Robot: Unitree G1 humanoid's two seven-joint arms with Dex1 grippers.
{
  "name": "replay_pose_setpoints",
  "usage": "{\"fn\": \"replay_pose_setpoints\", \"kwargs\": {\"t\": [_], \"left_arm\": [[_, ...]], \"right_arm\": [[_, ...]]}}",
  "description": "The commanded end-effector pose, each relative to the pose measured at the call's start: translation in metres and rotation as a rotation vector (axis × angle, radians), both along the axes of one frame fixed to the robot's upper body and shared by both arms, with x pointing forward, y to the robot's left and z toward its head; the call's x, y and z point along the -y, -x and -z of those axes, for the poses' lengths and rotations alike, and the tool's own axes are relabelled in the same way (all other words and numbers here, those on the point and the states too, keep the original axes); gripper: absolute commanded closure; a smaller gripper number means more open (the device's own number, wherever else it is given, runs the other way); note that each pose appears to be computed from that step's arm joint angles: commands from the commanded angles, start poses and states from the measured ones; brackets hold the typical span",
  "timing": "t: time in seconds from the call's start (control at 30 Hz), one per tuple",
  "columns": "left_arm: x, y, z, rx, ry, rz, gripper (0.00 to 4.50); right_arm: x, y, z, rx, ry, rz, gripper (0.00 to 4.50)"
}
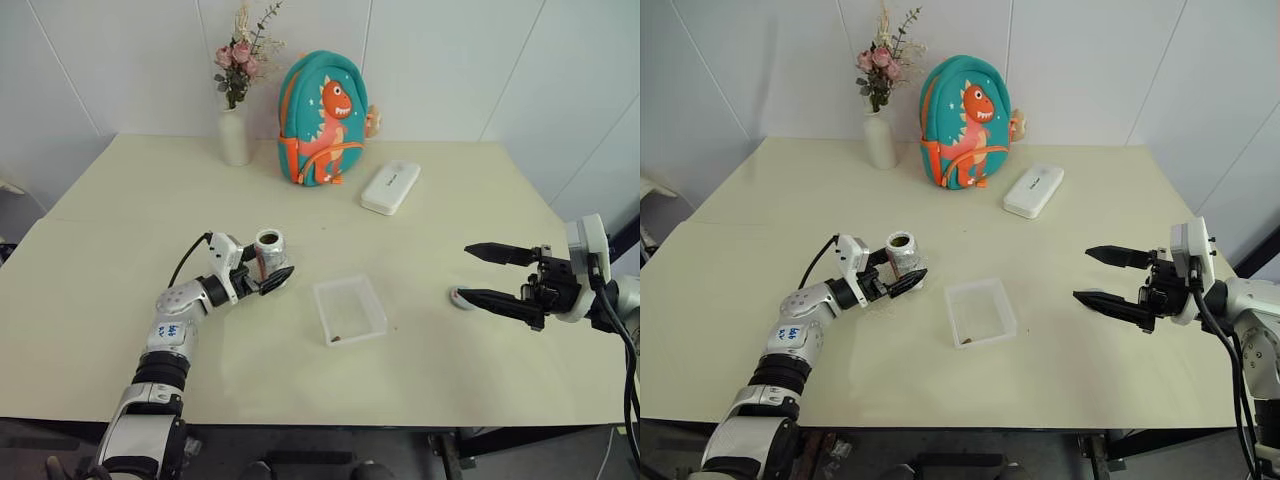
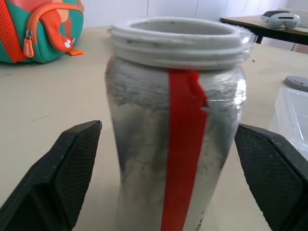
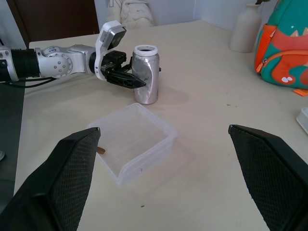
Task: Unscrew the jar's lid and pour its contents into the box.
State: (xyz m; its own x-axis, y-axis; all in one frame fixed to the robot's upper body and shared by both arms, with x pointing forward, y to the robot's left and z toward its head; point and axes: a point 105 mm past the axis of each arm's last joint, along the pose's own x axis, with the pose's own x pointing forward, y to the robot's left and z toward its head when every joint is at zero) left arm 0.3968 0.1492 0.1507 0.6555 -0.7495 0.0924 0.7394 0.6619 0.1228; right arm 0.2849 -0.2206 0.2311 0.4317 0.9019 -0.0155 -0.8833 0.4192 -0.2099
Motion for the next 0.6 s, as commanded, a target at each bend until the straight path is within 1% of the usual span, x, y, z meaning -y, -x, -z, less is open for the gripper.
{"fn": "replay_pose_setpoints", "kwargs": {"t": [0.03, 0.2, 0.33, 0.6], "left_arm": [[-0.001, 0.002, -0.014, 0.058, -0.027, 0.022, 0.05], [-0.006, 0.012, -0.016, 0.054, -0.075, 0.075, 0.05], [-0.022, 0.025, -0.021, 0.037, -0.127, 0.110, 0.05], [-0.049, 0.053, -0.019, -0.065, -0.205, 0.193, 0.05]], "right_arm": [[-0.001, 0.001, -0.007, 0.031, 0.004, -0.004, 0.00], [-0.001, 0.000, -0.007, 0.029, 0.008, -0.005, 0.00], [0.002, 0.000, -0.007, 0.020, 0.019, -0.012, 0.00], [0.006, 0.001, -0.005, -0.002, 0.044, -0.027, 0.00]]}}
